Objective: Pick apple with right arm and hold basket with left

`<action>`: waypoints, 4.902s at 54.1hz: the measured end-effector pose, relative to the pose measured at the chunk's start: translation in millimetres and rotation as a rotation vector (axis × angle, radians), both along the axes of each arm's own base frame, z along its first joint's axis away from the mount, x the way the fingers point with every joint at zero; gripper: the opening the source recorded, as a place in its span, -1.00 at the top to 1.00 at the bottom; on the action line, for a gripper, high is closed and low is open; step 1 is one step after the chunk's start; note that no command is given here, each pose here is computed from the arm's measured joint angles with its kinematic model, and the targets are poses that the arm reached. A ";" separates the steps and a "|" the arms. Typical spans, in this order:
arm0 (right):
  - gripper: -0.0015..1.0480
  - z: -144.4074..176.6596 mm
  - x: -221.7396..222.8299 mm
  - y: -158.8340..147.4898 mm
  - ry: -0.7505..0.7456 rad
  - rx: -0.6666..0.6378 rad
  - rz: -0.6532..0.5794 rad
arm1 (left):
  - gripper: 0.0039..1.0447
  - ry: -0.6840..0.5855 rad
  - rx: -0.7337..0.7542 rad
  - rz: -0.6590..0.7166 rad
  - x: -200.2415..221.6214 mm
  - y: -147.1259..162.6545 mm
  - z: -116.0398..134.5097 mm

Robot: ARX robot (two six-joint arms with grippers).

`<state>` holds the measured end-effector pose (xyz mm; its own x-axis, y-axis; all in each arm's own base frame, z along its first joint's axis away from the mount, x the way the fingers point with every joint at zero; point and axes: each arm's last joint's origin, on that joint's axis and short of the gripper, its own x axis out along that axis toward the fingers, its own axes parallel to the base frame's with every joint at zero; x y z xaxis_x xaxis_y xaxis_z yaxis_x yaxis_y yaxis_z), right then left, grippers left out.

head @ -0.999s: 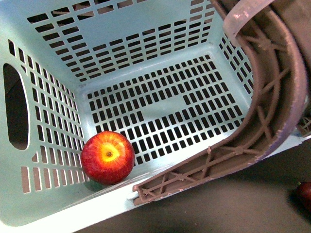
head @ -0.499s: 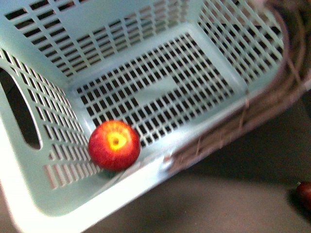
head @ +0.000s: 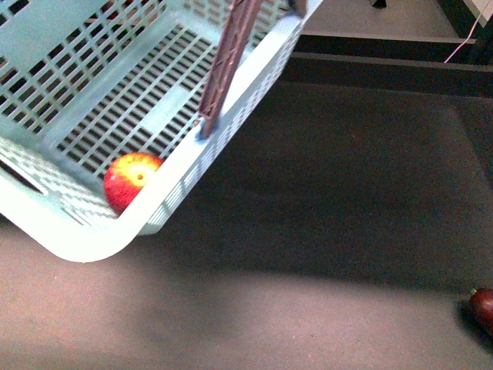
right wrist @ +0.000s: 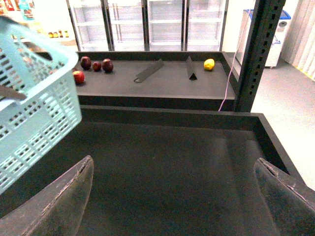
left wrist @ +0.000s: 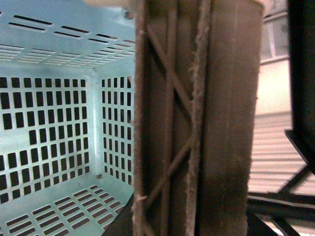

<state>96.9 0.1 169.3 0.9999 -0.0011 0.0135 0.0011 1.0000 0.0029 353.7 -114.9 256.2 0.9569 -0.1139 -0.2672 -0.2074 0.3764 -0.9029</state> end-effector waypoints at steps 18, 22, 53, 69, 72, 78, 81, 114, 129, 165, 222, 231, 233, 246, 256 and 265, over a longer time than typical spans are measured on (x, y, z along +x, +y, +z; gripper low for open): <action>-0.83 0.0 0.0 0.0 0.000 0.000 0.001 | 0.73 0.123 -0.073 0.189 34.8 37.2 -33.6; -0.83 0.0 0.0 0.0 0.000 0.000 0.000 | 0.73 0.133 -0.083 0.225 37.2 43.5 -35.6; -0.83 0.0 0.0 0.0 0.000 0.000 0.000 | 0.73 0.344 -0.090 0.456 19.3 98.0 -92.4; -0.83 0.0 0.0 0.0 0.000 0.000 0.000 | 0.69 0.405 -0.109 0.458 19.4 102.5 -114.4; -0.83 0.0 0.0 0.0 0.000 0.000 0.000 | 0.52 0.405 -0.115 0.461 19.4 102.3 -114.6; -0.83 0.0 0.0 0.0 0.000 0.000 0.000 | 0.21 0.406 -0.118 0.460 19.7 102.4 -114.2; -0.83 0.0 0.0 0.0 0.000 0.000 0.000 | 0.04 0.422 -0.117 0.461 19.2 102.6 -114.4; -0.83 0.0 0.0 0.0 0.000 0.000 0.000 | -0.87 0.319 -0.100 0.418 -42.0 77.8 -28.5; -0.83 0.1 -0.1 0.0 -0.001 0.000 0.000 | -0.06 -0.270 0.774 -0.020 -88.8 85.0 -50.7; -0.83 0.1 -0.1 0.0 -0.001 0.000 0.000 | 0.94 -0.305 1.175 -0.065 -199.4 114.3 -91.1; -0.83 0.1 -0.1 0.0 -0.001 0.000 0.000 | 0.94 -0.323 1.178 -0.053 -239.6 114.5 -84.5; -0.83 0.1 -0.1 0.0 -0.001 0.000 0.000 | 0.94 -0.324 1.178 -0.052 -242.6 114.5 -84.6; -0.83 0.1 -0.1 0.0 -0.001 0.000 0.000 | 0.94 -0.323 1.178 -0.053 -243.1 114.5 -84.6; -0.83 0.1 -0.1 0.0 -0.001 0.000 0.000 | 0.94 -0.293 1.176 -0.073 -253.1 114.5 -89.6; -0.83 0.1 -0.1 0.0 -0.001 0.000 0.000 | 0.94 -0.319 1.178 -0.055 -256.5 114.6 -87.8; -0.83 0.1 -0.1 0.0 -0.001 0.000 0.000 | 0.94 -0.318 1.178 -0.056 -256.5 114.6 -87.8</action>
<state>96.9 0.1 169.3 0.9999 -0.0011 0.0143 0.0011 1.0000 0.0029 97.2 -0.3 168.3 0.9999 -0.0031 0.0105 0.0032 0.9999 -0.0109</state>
